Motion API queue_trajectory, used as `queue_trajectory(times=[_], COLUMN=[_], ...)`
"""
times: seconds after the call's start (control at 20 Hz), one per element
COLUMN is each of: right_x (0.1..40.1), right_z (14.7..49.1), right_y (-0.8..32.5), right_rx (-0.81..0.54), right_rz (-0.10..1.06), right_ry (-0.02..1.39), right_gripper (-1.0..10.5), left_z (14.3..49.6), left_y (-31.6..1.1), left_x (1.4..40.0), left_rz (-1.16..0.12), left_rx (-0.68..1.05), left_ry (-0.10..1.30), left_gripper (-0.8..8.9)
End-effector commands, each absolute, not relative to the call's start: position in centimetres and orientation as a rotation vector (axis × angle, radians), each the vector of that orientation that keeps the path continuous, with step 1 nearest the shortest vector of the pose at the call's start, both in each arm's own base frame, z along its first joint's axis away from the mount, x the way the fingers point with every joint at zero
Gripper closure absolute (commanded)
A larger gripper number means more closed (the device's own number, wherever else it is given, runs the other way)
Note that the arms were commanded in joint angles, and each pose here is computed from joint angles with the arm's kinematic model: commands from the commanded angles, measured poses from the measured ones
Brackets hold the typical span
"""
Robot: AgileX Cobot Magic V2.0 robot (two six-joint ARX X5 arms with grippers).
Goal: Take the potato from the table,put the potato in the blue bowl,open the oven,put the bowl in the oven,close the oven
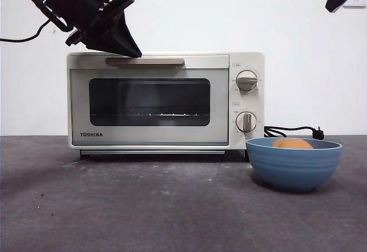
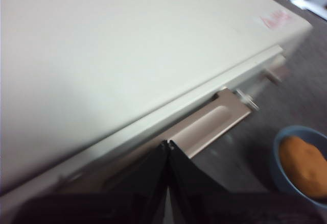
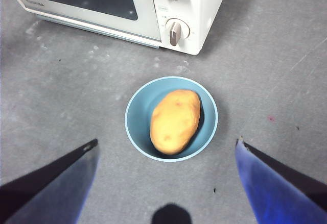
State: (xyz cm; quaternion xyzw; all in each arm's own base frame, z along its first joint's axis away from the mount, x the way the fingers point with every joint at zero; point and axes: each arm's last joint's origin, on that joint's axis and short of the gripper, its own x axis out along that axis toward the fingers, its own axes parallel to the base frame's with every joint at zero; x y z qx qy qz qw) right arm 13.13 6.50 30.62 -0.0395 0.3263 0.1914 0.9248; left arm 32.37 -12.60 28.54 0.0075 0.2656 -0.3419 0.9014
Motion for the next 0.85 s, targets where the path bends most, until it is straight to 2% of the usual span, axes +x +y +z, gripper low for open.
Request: queue_trajectory(times=[0.05, 0.45, 0.7, 0.85], right_x=[13.1, 13.1, 13.1, 13.2], right_z=[30.4, 30.4, 30.4, 30.4], right_y=[6.5, 6.5, 6.5, 6.5], right_rx=[-0.074, -0.056, -0.006, 0.017], right_rz=[0.389, 0.381, 0.36, 0.349], right_ry=[0.672, 0.676, 0.688, 0.693], right_gripper=[5.1, 5.1, 5.1, 5.1], left_z=[25.4, 24.5, 24.3, 25.3], left_y=[-13.3, -14.0, -14.2, -14.1], left_x=[31.2, 27.7, 26.8, 26.3], left_rz=[-0.726, -0.758, -0.789, -0.812], left_rx=[0.052, 0.081, 0.076, 0.067], left_ry=[0.765, 1.071, 1.141, 1.103], left_gripper=[8.21, 8.21, 8.21, 8.21])
